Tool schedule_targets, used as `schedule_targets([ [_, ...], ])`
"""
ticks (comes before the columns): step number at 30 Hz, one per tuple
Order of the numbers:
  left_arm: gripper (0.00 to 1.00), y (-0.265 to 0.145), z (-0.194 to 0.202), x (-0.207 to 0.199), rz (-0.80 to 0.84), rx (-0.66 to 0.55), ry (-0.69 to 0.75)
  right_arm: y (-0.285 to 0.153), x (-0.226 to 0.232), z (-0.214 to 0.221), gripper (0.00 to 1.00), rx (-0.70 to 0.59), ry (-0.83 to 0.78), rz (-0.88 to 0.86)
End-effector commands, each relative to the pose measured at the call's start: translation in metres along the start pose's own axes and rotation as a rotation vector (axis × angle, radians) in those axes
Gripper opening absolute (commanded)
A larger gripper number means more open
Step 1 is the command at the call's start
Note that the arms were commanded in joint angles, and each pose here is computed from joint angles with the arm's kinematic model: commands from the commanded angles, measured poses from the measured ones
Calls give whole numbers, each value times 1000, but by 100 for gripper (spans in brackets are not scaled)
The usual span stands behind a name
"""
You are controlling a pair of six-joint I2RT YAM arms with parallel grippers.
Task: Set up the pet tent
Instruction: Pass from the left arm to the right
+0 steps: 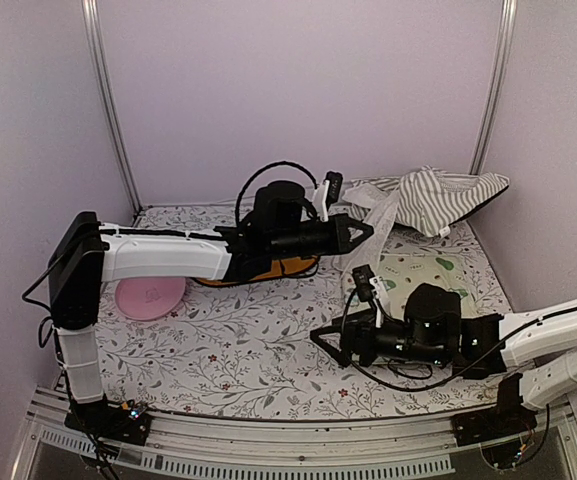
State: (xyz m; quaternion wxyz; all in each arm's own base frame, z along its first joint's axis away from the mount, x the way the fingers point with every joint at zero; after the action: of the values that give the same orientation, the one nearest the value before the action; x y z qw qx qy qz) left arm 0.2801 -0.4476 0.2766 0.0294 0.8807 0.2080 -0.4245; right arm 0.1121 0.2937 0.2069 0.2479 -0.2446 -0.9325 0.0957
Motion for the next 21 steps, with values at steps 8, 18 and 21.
schedule_targets([
  [8,0,-4,-32,-46,194,-99,25,26,-17,-12,75,-37,11,61],
  [18,0,-6,-31,-51,222,-78,1,39,-19,-4,76,2,31,53],
  [21,0,-6,-30,-51,214,-81,-17,45,-21,-2,71,2,31,70],
])
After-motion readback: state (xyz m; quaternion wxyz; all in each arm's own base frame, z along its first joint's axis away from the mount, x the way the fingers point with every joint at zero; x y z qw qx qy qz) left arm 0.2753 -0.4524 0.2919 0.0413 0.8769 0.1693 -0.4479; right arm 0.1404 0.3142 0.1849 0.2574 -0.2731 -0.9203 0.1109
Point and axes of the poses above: each gripper's point midway between its finger pads, its own y axis out along the fingers, its own x axis along the line the jaws close on, z = x × y, the point moved 8 cm from there along -y, back along the fingers, and after that the axes turned 9 degrees about -y, right-handed, at the moved point
